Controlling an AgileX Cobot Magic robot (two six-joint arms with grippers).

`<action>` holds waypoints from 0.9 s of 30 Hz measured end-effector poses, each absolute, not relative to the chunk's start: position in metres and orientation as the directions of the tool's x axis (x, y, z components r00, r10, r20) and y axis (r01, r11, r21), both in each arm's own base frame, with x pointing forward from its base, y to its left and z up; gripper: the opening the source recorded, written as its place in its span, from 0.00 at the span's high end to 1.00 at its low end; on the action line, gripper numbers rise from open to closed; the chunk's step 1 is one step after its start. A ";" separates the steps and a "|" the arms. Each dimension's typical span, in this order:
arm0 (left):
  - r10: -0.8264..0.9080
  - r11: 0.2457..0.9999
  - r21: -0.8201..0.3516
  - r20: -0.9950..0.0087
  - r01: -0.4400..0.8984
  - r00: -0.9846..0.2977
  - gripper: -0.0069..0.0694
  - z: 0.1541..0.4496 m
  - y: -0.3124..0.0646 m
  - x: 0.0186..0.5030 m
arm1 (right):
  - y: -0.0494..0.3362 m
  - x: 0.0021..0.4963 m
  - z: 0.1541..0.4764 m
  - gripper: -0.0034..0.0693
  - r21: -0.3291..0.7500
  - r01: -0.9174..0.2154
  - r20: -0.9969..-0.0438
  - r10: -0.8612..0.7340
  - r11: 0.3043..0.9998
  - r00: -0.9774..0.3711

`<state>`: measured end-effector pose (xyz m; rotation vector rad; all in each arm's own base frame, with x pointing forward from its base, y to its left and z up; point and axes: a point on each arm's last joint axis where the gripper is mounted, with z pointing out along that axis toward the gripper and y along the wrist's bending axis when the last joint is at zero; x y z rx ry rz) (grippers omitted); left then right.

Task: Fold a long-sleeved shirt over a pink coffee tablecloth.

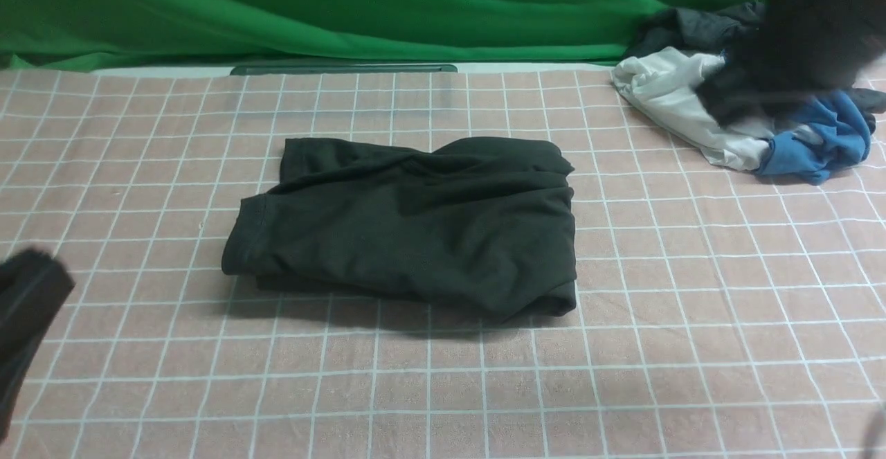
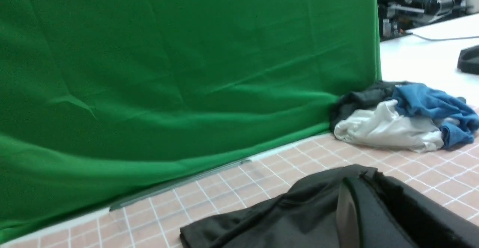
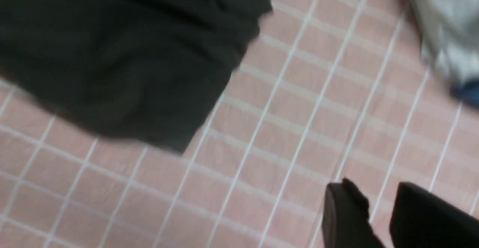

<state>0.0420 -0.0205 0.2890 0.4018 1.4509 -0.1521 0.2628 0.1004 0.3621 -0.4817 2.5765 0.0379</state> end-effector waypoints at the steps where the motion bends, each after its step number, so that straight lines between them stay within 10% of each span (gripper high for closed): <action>1: 0.143 0.924 0.181 -0.981 0.337 0.132 0.89 0.285 -0.020 0.040 | 0.096 0.250 0.361 0.71 -0.050 -0.323 -0.506 -0.303 0.945 -0.808; 13: 0.261 0.906 0.272 -0.962 0.325 0.079 0.89 0.248 -0.019 0.045 | 0.058 0.143 0.340 0.91 0.028 -0.299 -0.708 -0.192 0.954 -0.680; 27: 0.292 0.895 0.292 -0.955 0.337 0.052 0.89 0.242 -0.019 0.045 | 0.044 0.111 0.345 0.90 0.042 -0.310 -0.809 -0.150 0.950 -0.569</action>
